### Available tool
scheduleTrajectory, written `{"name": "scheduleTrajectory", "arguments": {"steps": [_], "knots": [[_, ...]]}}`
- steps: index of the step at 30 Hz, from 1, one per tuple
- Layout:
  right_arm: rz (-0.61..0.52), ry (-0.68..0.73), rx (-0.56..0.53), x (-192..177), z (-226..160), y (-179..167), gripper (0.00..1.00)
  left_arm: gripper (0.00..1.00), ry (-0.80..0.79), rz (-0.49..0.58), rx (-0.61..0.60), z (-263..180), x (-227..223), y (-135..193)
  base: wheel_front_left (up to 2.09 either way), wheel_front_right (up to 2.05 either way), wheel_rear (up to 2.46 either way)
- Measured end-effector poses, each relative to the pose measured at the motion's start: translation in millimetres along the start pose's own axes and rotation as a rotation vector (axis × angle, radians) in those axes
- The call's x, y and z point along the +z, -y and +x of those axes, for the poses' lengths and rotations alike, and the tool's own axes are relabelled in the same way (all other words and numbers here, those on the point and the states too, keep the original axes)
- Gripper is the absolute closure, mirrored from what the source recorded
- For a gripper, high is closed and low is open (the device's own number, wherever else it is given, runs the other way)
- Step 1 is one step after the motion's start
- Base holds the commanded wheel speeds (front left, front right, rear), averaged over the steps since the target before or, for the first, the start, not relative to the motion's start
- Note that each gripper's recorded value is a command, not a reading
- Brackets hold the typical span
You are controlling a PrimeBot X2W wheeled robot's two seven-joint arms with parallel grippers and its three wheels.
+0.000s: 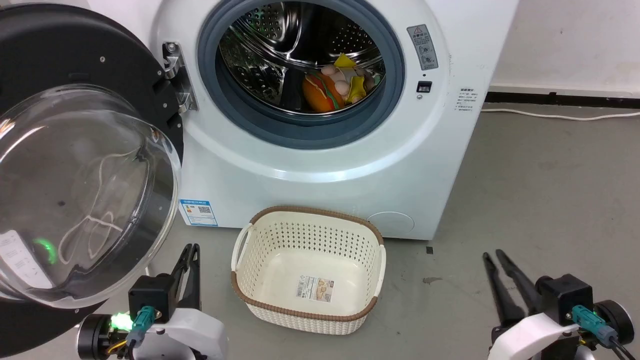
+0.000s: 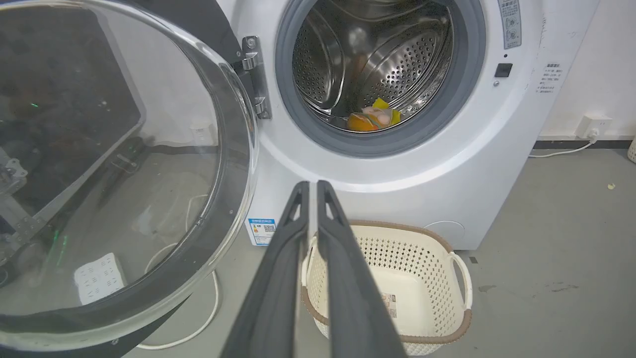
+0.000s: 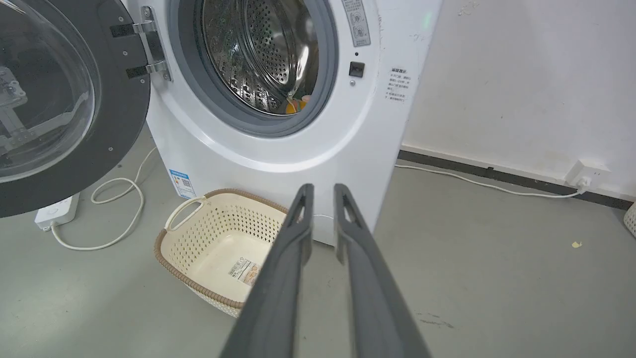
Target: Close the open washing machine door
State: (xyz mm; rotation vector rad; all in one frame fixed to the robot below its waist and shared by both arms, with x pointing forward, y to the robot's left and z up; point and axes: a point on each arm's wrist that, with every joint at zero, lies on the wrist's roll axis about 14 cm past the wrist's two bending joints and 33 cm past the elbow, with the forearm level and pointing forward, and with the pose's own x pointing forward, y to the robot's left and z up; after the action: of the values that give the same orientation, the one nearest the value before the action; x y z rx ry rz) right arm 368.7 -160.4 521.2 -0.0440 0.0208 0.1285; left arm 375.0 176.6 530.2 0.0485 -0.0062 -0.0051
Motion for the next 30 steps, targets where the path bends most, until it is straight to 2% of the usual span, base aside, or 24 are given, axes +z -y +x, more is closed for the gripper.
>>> {"name": "scheduleTrajectory", "arguments": {"steps": [13, 30], "knots": [[0.013, 0.016, 0.001, 2.2, 2.1, 0.2, 0.0, 0.0, 0.017, 0.0, 0.001, -2.1, 2.2, -0.3, 0.0, 0.0, 0.0], [0.035, 0.066, 0.121, 11.4, 19.8, -38.8, 0.0, 0.0, 0.059, 0.002, 0.098, -23.7, 9.0, -31.9, 0.0, 0.0, 0.0]]}}
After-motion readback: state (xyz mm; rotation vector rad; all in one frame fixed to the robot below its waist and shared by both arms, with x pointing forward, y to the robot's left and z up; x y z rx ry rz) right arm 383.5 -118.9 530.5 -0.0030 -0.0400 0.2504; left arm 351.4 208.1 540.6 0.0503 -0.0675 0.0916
